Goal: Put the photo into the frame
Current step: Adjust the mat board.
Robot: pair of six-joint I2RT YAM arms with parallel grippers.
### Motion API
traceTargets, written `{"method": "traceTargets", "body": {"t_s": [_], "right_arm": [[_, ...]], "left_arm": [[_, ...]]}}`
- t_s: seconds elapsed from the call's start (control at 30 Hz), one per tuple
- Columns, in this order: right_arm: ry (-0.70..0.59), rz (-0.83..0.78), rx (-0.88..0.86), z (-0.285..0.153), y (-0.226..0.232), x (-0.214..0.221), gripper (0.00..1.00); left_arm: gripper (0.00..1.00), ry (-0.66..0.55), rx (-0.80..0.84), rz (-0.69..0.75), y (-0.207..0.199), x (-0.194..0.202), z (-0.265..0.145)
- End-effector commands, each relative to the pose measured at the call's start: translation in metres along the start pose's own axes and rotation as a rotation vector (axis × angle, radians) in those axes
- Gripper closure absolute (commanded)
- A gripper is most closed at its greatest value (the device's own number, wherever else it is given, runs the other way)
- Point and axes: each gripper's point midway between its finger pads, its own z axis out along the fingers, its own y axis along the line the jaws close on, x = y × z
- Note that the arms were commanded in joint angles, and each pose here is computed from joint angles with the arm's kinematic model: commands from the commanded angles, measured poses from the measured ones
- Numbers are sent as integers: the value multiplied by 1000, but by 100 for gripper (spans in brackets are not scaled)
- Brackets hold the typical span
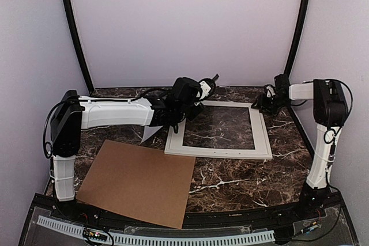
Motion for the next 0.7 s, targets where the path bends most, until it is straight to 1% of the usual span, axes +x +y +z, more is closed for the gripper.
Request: {"method": "traceTargets", "body": {"t_s": [0.0, 0.33, 0.67], "right_arm": [[5, 59, -85, -7, -6, 5, 47], [11, 56, -185, -12, 4, 5, 53], [28, 54, -195, -6, 4, 7, 54]], "left_arm": [[100, -18, 0, -26, 6, -11, -2], [100, -17, 2, -27, 6, -11, -2], [100, -12, 1, -22, 5, -9, -2]]}}
